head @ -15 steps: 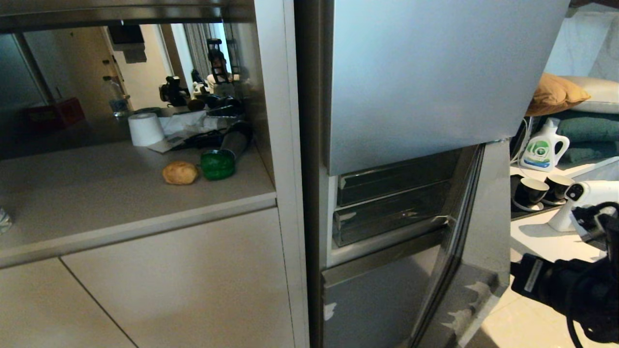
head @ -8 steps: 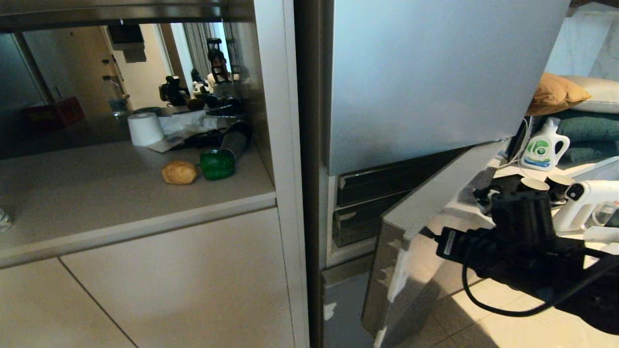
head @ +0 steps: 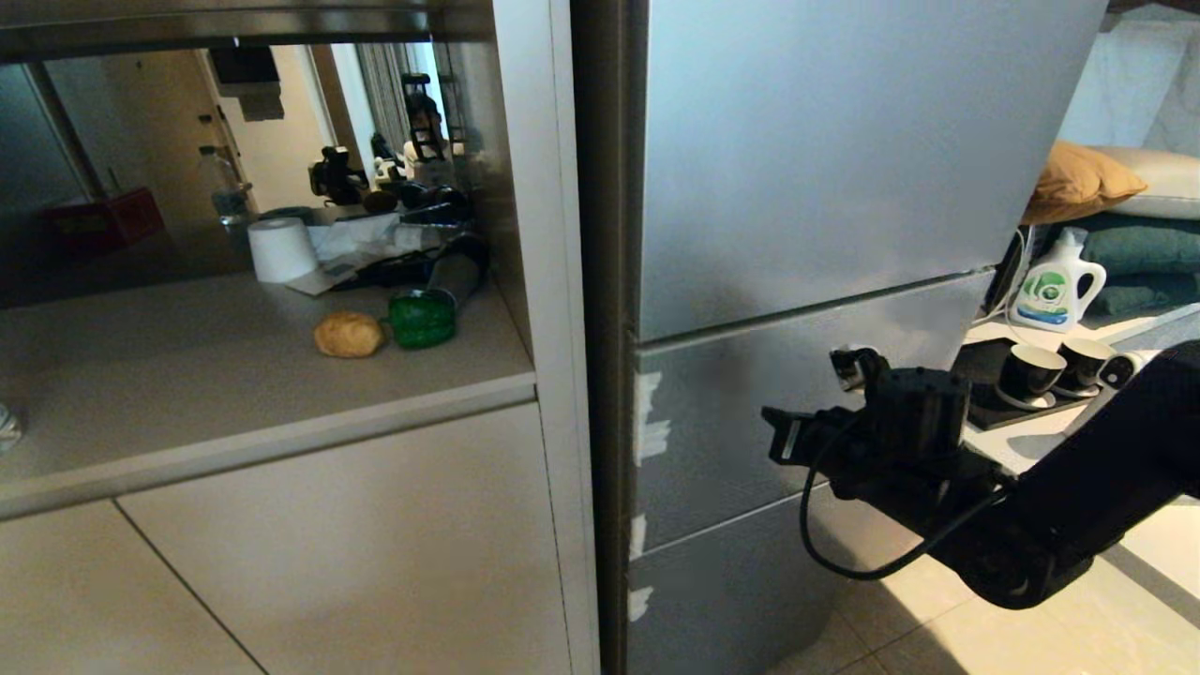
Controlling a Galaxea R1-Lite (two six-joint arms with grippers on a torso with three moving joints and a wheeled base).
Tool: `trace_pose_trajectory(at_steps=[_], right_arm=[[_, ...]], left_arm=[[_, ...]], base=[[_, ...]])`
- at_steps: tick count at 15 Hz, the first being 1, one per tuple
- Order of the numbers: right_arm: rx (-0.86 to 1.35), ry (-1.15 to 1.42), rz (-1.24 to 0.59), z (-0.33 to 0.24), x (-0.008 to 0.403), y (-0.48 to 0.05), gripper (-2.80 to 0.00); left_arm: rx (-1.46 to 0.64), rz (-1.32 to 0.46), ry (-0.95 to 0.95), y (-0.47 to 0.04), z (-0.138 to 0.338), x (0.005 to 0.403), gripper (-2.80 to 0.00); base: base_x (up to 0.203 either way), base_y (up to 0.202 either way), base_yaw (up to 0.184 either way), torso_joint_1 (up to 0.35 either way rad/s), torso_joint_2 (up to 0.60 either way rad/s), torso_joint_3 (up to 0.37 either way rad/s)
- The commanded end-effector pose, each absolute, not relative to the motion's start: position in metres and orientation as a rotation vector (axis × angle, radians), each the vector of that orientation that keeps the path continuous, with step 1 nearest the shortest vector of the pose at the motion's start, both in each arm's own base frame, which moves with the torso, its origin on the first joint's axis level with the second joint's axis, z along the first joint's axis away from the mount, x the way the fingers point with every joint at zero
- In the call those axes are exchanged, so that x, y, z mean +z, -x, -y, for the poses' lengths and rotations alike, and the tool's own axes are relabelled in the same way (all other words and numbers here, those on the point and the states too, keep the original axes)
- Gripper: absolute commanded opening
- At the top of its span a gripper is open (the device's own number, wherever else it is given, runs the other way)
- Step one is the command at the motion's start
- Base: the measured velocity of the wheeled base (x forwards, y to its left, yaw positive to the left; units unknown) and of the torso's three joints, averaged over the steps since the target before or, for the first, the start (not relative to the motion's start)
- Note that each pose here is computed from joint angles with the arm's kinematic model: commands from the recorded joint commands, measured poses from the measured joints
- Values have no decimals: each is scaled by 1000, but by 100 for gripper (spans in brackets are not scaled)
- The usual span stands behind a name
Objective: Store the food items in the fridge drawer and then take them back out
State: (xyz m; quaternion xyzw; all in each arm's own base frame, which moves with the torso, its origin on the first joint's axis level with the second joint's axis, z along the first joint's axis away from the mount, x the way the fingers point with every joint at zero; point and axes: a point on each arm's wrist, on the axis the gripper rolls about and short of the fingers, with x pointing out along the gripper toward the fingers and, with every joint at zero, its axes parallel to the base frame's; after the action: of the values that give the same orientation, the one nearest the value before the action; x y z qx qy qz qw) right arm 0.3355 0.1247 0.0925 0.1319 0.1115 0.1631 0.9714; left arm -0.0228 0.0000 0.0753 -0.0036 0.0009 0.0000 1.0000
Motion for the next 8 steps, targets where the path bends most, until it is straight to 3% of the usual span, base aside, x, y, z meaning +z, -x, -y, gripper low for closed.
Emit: trace_pose_trajectory(at_steps=[1,5,8], right_arm=[[330,-267,-234,-124,83,-334,-280],[338,-282,-206,-113,107,-304,-280],[350,-281,-189,-93,138,-250,-280]], left_arm=[[0,-2,8,23,0,75,-280],[0,-2,8,23,0,75,-280],[0,-2,8,23,0,75,-280]], base=[[0,0,0,0,0,0],[0,0,0,0,0,0],[0,0,0,0,0,0]])
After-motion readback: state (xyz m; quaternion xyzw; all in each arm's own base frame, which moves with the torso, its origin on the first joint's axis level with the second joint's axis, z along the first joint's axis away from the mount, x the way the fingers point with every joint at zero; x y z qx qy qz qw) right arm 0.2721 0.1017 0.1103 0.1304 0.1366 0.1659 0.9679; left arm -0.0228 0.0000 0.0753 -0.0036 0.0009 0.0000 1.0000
